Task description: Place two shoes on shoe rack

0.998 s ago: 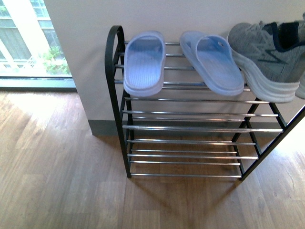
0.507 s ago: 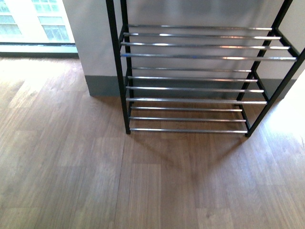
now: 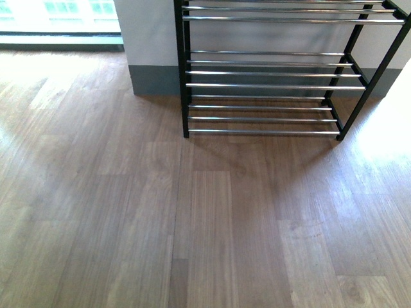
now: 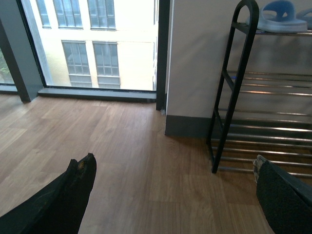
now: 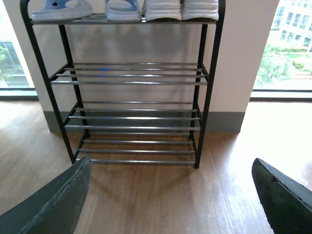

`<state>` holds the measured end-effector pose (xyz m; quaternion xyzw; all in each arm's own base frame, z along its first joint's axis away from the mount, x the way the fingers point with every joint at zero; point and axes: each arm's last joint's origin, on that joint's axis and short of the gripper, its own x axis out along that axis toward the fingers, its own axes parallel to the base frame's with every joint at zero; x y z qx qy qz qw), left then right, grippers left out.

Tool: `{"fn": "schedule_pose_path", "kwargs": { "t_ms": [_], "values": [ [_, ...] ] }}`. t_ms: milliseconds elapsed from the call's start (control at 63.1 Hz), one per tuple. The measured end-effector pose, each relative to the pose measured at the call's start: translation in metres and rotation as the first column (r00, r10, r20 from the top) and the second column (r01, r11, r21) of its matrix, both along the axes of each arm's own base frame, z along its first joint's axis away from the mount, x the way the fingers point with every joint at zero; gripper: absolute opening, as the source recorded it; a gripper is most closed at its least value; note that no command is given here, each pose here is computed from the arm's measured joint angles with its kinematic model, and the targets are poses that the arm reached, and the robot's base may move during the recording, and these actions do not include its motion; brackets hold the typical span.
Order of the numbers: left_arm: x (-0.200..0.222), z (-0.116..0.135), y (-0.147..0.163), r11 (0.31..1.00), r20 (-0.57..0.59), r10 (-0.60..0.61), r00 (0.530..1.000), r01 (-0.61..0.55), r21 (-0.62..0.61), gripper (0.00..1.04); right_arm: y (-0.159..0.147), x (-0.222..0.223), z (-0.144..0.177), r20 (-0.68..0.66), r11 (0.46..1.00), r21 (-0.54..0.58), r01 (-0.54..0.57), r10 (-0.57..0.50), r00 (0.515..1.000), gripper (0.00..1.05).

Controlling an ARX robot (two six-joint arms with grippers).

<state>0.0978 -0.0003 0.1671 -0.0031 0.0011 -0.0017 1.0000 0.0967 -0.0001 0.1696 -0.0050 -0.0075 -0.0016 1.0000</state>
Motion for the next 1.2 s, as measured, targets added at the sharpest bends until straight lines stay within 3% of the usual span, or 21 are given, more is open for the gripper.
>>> {"fn": "schedule_pose_path", "kwargs": {
  "t_ms": [1204],
  "values": [
    [0.0,0.0001,0.0,1.0,0.0,-0.001,1.0,0.001,0.001,0.95,0.0,0.0,0.0,0.0,1.0,0.0,0.0,0.0,1.0,0.96]
  ]
}}
